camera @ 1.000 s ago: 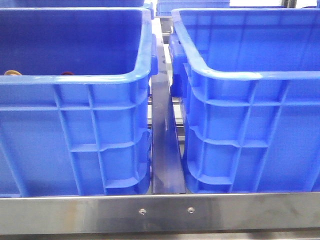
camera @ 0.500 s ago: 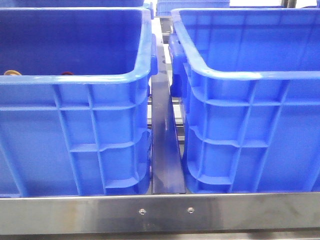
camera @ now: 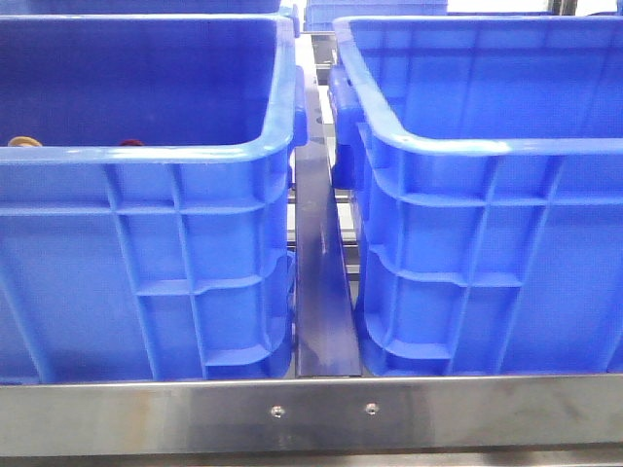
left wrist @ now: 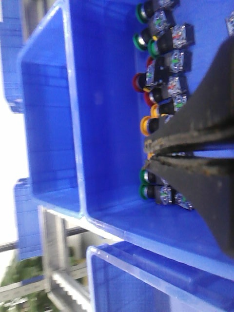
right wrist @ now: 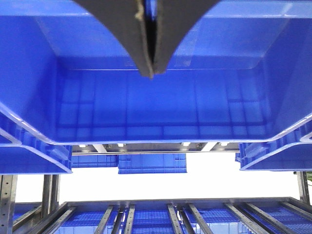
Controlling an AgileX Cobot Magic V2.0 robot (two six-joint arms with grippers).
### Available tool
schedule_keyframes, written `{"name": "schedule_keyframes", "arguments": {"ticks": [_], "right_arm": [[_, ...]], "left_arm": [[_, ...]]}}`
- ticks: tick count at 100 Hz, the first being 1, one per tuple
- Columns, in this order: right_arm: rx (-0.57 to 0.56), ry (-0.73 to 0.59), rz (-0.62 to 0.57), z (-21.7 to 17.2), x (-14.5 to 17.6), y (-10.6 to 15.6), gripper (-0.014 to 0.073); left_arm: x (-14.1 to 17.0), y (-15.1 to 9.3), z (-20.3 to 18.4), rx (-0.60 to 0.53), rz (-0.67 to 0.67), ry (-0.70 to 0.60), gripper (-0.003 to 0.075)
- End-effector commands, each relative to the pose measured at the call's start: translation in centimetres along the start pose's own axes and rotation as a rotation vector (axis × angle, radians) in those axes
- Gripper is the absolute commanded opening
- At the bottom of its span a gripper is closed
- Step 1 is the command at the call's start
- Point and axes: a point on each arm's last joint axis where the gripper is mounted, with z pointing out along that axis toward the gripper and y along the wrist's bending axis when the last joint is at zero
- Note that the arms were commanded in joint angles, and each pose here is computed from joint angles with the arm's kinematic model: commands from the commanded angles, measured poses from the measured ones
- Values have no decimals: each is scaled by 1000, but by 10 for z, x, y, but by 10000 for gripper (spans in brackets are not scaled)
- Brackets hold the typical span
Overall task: Pick red and yellow buttons and place in box
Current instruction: 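Move the left gripper down over the buttons in the left-arm bin, then grasp a red-capped push-button with the left gripper and lift it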
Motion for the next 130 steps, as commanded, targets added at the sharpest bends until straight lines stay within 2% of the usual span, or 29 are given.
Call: {"name": "schedule_keyframes", "arguments": {"ticks": [1,14,28,48,66,71,77,90,99,105,130], "right_arm": [[-7,-130,-10,-3,-16,1,-68],[-7,-130,-10,-3,-16,1,-68],[-7,-130,-10,-3,-16,1,-68],[-7,-130,-10,-3,-16,1,-68],[-7,-130,-10,-3,-16,1,-68],[-7,-130,-10,-3,-16,1,-68],[-7,-130,-10,-3,-16,1,-68],[-7,-130,-10,-3,-16,1,-68],[-7,-130,-10,-3,-16,1,-68],[-7,-130,-10,-3,-16,1,-68],[-7,-130,-10,-3,-16,1,-68]], "left_arm": [[-34,-1,10,8,-18,14,-19],[-61,-1,31,10,-6,114,-19],[-74,-1,58,11,-5,207,-19],[-69,-1,92,10,-5,312,-19],[-62,-1,107,14,-14,364,-6],[-61,-1,109,14,-14,371,30],[-61,-1,110,14,-14,372,119],[-61,-1,110,14,-14,372,407],[-62,-1,110,14,-14,368,563],[-62,-1,110,14,-14,363,596],[-61,-4,113,37,-56,374,597]]}}
